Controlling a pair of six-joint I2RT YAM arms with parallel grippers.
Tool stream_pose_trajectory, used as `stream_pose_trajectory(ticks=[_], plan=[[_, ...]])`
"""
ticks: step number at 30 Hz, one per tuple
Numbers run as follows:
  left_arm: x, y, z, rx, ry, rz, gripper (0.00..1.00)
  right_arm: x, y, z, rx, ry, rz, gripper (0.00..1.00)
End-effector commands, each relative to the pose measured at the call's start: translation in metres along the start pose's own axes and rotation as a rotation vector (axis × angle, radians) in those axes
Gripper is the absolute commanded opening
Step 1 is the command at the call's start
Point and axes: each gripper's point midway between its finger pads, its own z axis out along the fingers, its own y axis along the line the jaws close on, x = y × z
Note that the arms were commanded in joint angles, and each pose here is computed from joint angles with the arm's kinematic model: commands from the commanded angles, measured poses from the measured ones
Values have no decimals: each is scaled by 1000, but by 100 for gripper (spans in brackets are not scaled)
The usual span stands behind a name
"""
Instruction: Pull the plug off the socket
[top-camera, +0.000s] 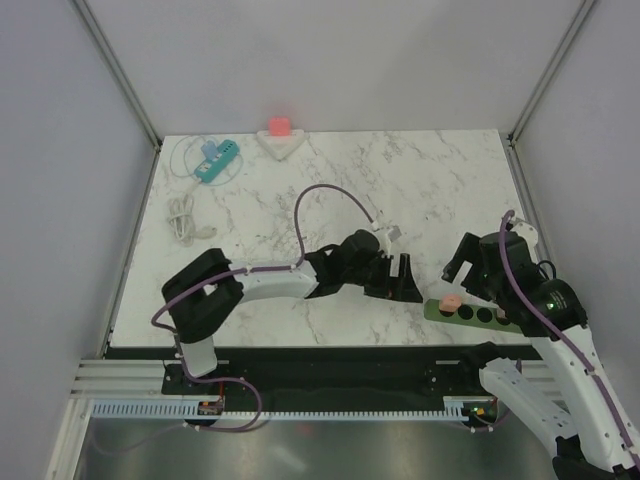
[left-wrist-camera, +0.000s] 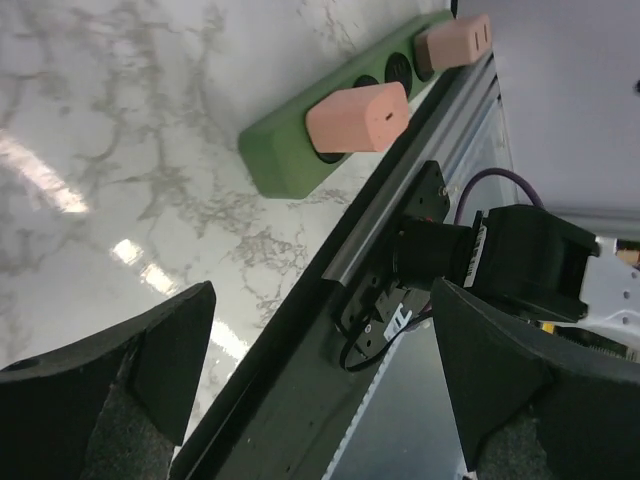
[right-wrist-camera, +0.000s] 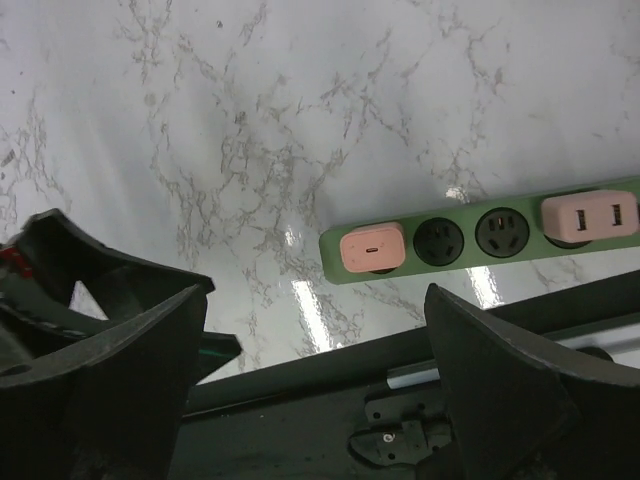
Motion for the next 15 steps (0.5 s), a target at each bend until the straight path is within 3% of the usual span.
stream_pose_trajectory(ticks=[1,8,15], plan=[[-8,-49,26,158,-9,208,94,-15,-28,-24,130,-52,-9,98],[8,-38,53,142,23,469,86,-41,-31,-62,112,-139,-46,98],[25,-23,75,49,79,830,96,-77,-18,-115,1,-256,-70,98]])
